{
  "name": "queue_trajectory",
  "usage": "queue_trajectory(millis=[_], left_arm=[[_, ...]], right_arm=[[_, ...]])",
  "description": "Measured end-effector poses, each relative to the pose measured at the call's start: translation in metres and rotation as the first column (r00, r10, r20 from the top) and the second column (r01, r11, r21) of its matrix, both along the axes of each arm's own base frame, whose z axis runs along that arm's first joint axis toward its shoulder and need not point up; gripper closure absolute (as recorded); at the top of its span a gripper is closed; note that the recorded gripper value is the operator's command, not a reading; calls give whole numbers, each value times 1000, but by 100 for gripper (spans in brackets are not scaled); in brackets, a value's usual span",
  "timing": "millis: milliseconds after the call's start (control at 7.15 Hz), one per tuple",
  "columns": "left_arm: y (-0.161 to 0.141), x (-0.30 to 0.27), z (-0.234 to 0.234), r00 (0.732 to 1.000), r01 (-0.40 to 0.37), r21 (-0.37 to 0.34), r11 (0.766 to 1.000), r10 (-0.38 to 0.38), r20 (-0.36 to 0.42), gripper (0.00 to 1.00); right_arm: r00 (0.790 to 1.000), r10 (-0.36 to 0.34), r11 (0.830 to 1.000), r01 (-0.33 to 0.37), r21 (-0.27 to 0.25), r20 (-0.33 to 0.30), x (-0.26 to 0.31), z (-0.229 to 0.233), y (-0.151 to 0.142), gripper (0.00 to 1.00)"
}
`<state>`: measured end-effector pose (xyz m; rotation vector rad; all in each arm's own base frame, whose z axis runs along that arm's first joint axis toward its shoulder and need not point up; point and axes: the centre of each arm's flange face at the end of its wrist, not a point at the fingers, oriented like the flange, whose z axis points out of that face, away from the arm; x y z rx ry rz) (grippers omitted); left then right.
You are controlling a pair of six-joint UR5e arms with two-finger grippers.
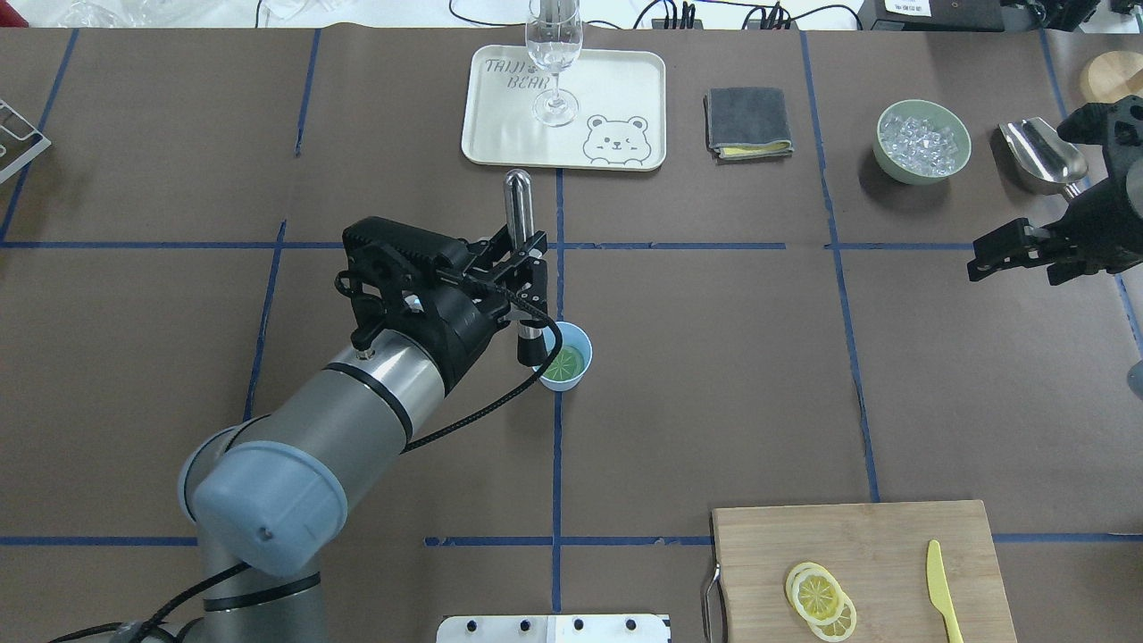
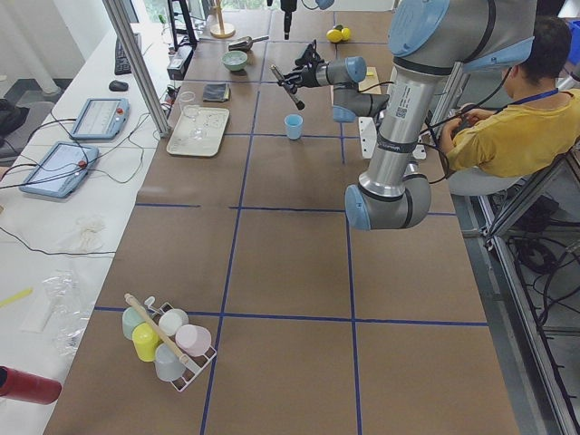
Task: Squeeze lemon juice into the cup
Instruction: 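Press the squeezer down into the cup onto the lemon with the left gripper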
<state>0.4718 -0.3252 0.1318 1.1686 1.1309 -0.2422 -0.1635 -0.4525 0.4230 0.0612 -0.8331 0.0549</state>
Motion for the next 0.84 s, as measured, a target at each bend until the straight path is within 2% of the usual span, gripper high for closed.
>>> queue_trajectory(millis=[280, 559, 839], left_arm=[[9, 9, -8, 999, 40, 41, 998, -40, -4, 100], [12, 13, -24, 999, 43, 58, 997, -42, -21, 100], [13, 23, -52, 998, 40, 76, 996, -36, -47, 100]], right_arm=[[1000, -8, 1000, 8, 7, 4, 7, 3, 0, 0], [1000, -23, 1000, 22, 14, 8, 3, 3, -4, 0], [999, -30, 999, 29, 33, 34, 15, -16, 4, 0]])
